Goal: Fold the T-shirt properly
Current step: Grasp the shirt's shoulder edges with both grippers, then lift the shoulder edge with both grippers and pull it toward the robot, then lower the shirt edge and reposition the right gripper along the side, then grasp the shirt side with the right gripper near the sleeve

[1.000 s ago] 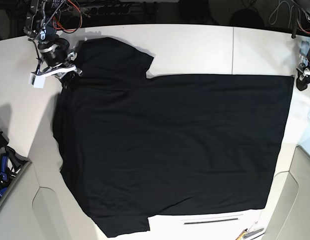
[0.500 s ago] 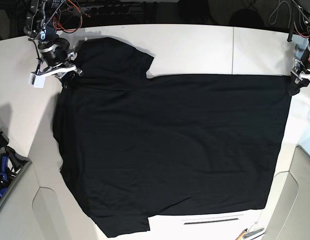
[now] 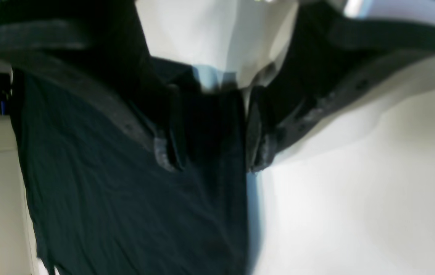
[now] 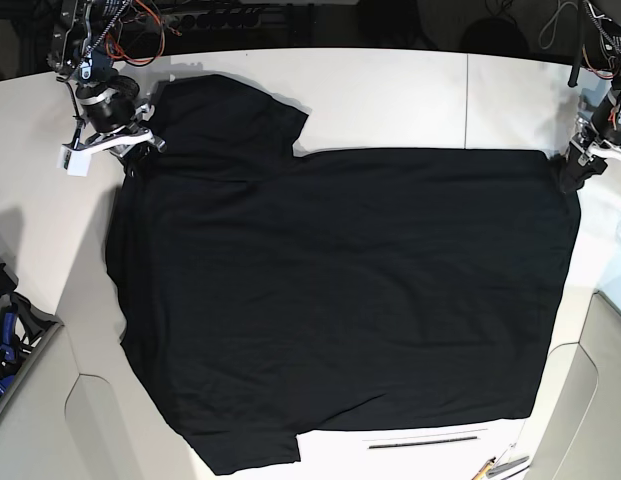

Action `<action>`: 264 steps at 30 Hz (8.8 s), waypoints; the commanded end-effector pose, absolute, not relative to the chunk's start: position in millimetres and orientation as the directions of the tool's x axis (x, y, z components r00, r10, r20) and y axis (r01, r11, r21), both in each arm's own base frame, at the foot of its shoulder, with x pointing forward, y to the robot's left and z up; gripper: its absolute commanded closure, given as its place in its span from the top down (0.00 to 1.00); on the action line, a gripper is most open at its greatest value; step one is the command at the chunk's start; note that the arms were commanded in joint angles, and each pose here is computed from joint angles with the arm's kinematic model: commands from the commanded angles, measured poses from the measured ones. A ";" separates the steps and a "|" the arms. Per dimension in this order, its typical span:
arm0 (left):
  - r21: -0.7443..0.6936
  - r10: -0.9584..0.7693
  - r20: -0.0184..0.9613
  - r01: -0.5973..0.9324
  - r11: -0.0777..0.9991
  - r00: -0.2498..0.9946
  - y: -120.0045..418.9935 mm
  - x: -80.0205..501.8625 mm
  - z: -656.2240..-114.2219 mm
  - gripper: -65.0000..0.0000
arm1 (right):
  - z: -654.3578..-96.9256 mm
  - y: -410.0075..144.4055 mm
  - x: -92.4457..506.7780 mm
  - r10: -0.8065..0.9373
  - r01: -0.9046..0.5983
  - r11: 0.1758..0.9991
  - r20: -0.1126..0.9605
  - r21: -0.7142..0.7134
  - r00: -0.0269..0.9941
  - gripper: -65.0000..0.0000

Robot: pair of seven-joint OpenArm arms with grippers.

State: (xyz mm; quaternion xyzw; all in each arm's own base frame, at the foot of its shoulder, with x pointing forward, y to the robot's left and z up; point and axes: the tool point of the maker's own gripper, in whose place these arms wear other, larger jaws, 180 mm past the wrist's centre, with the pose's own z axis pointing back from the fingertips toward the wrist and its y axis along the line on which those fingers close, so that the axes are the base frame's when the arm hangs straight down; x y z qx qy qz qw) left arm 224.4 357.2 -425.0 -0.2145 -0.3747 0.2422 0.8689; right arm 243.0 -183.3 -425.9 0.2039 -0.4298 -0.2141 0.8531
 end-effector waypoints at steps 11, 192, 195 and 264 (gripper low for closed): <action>-0.452 0.495 0.409 -0.301 0.840 0.767 363.2 174.6 -449.1 0.45 | -417.0 -186.7 248.1 -0.536 0.171 0.828 0.667 0.534 0.517 0.00; -0.282 0.277 0.818 -0.068 0.957 0.503 388.2 262.2 -308.3 0.31 | -431.9 -178.6 202.1 -0.485 0.154 0.817 0.516 0.556 0.706 0.10; -0.283 0.277 0.818 -0.068 0.957 0.504 388.0 262.1 -308.6 0.31 | -427.6 -175.1 204.6 -0.493 0.137 0.804 0.520 0.578 0.698 0.03; 0.034 -0.077 0.723 0.077 0.996 0.686 322.2 273.5 -378.1 0.00 | -375.3 -197.0 345.6 -0.085 -0.127 0.972 0.800 0.197 0.595 0.00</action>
